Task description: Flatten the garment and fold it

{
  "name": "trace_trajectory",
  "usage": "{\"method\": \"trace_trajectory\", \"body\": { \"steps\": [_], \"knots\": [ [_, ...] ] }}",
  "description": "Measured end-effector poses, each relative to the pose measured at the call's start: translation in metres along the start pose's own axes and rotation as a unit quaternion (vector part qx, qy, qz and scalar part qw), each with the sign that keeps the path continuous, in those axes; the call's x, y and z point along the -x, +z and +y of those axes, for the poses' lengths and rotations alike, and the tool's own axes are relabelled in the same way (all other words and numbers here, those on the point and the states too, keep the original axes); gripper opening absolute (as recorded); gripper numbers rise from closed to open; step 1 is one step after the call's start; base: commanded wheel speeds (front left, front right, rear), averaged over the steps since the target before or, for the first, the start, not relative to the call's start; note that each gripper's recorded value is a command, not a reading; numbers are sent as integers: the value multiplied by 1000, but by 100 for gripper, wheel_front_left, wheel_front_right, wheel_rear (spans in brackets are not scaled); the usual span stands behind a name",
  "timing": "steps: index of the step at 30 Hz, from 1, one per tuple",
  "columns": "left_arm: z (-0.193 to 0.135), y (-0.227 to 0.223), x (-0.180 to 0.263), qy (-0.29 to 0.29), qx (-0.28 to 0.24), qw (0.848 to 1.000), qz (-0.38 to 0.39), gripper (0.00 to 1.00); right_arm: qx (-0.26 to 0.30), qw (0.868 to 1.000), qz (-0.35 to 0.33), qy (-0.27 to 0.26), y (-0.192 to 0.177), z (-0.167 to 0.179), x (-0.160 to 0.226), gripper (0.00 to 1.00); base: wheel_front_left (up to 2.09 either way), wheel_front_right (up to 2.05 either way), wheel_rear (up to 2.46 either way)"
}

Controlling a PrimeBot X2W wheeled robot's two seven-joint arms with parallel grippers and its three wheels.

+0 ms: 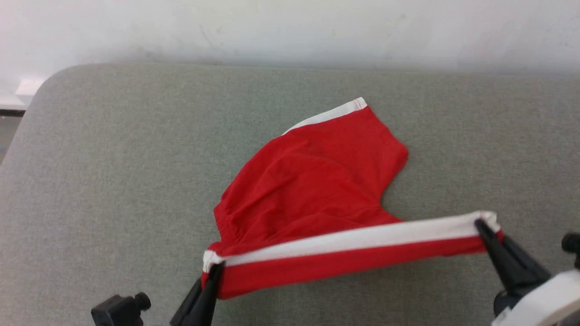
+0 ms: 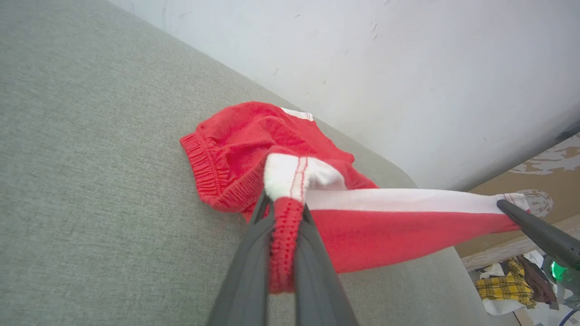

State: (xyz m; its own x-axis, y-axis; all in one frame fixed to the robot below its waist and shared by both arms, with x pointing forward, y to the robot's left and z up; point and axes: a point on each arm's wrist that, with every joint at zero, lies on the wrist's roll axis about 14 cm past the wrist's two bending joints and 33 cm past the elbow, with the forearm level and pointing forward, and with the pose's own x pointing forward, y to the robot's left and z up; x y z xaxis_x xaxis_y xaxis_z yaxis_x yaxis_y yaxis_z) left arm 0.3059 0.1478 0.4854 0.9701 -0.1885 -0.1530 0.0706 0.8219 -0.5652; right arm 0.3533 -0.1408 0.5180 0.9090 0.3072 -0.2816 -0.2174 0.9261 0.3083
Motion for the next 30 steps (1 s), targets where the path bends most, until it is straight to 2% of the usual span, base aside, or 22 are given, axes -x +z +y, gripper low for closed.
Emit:
{"method": "trace_trajectory", "body": {
  "steps": [5, 11, 17, 22, 30],
  "knots": [
    [-5, 16, -22, -8, -9, 1000, -26, 0, 45, 999, -5, 23, 23, 3, -30, 0, 0, 0, 0],
    [-6, 23, -55, -12, -30, 999, -23, 0, 93, 994, 12, 55, 36, 7, -77, 0, 0, 0, 0],
    [5, 29, -81, 12, -35, 999, -29, 0, 150, 985, 15, 82, 54, 14, -129, 0, 0, 0, 0],
    [17, 23, -93, 37, -29, 999, -20, 0, 198, 974, 38, 98, 55, 18, -172, 0, 0, 0, 0],
    [33, 27, -109, 65, -30, 997, -32, 0, 230, 965, 66, 108, 49, 24, -228, 0, 0, 0, 0]
  ]
}}
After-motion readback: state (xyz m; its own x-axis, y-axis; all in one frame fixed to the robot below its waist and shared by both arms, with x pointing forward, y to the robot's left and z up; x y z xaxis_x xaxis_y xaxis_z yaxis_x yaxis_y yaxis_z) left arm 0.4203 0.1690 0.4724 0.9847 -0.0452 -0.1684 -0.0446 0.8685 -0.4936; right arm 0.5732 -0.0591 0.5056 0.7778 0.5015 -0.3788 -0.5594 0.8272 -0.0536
